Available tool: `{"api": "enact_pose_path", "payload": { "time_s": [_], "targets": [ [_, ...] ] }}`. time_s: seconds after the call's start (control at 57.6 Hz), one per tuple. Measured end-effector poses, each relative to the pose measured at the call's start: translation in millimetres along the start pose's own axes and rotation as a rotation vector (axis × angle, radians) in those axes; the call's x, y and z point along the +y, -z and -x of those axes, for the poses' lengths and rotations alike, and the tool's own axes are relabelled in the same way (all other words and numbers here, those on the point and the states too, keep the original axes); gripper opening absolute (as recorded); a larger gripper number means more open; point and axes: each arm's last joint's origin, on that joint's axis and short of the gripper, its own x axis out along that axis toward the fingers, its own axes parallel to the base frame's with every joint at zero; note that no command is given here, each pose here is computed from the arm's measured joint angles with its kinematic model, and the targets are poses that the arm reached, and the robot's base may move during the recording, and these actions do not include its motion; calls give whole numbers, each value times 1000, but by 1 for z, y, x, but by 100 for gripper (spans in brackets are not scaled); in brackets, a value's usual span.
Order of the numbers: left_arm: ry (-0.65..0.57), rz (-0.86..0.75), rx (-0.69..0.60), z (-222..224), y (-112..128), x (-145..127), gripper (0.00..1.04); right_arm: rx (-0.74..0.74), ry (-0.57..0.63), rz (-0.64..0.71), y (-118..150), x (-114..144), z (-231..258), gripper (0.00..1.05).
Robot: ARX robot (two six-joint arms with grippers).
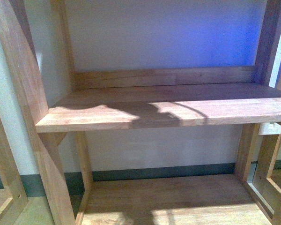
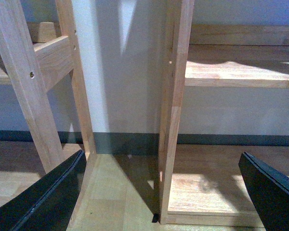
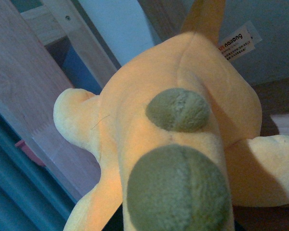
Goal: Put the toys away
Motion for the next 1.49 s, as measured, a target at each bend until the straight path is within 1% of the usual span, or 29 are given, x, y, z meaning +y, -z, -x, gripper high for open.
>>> {"api": "enact_pose_path", "payload": {
  "time_s": [0.139,0.191,0.243,0.347,0.399,0.451,0.468,0.486,0.503,0.52,0.538,0.572,0.642,0.694,0.711,0.746,0.815,0.85,0.902,0.971,1.006,1.041,1.058,1.076,1.11,1.249,1.284,1.336,1.492],
  "targets": [
    [0,0,0,0,0,0,98,12,-20,7,5,4,-3,9],
    [0,0,0,0,0,0,98,16,-18,9,6,6,-4,22],
    [0,0,0,0,0,0,98,14,-17,13,7,6,-4,26],
    [0,0,0,0,0,0,98,1,-2,38,5,5,-3,49],
    [0,0,0,0,0,0,98,-2,1,47,4,4,-3,52],
    [0,0,0,0,0,0,98,-7,12,57,2,2,-2,64],
    [0,0,0,0,0,0,98,-7,12,57,2,2,-2,64],
    [0,0,0,0,0,0,98,-12,17,66,1,1,-1,70],
    [0,0,0,0,0,0,98,-12,17,66,1,1,-1,70],
    [0,0,0,0,0,0,98,-16,22,76,-1,0,0,75],
    [0,0,0,0,0,0,98,-16,22,76,-1,0,0,75],
    [0,0,0,0,0,0,98,-21,26,91,-3,-1,2,82],
    [0,0,0,0,0,0,98,-27,31,105,-6,-2,4,88],
    [0,0,0,0,0,0,98,-32,38,124,-10,-3,6,99],
    [0,0,0,0,0,0,98,-32,38,124,-10,-3,6,99],
    [0,0,0,0,0,0,98,-34,40,135,-13,-3,9,104],
    [0,0,0,0,0,0,98,-39,43,146,-17,-1,11,101],
    [0,0,0,0,0,0,98,-41,39,163,-21,1,14,94],
    [0,0,0,0,0,0,98,-43,34,185,-25,4,17,90],
    [0,0,0,0,0,0,98,-52,30,203,-30,7,21,96],
    [0,0,0,0,0,0,98,-57,29,219,-35,11,25,103],
    [0,0,0,0,0,0,98,-64,28,222,-38,13,27,104],
    [0,0,0,0,0,0,98,-64,28,222,-38,13,27,104],
    [0,0,0,0,0,0,98,-66,24,239,-42,17,31,100],
    [0,0,0,0,0,0,98,-75,18,256,-46,22,35,97],
    [0,0,0,0,0,0,98,-125,-15,310,-62,47,57,98],
    [0,0,0,0,0,0,98,-151,-33,323,-70,61,71,98],
    [0,0,0,0,0,0,98,-173,-46,342,-73,73,85,98],
    [0,0,0,0,0,0,98,-236,-5,394,-75,101,126,98]
  ]
}}
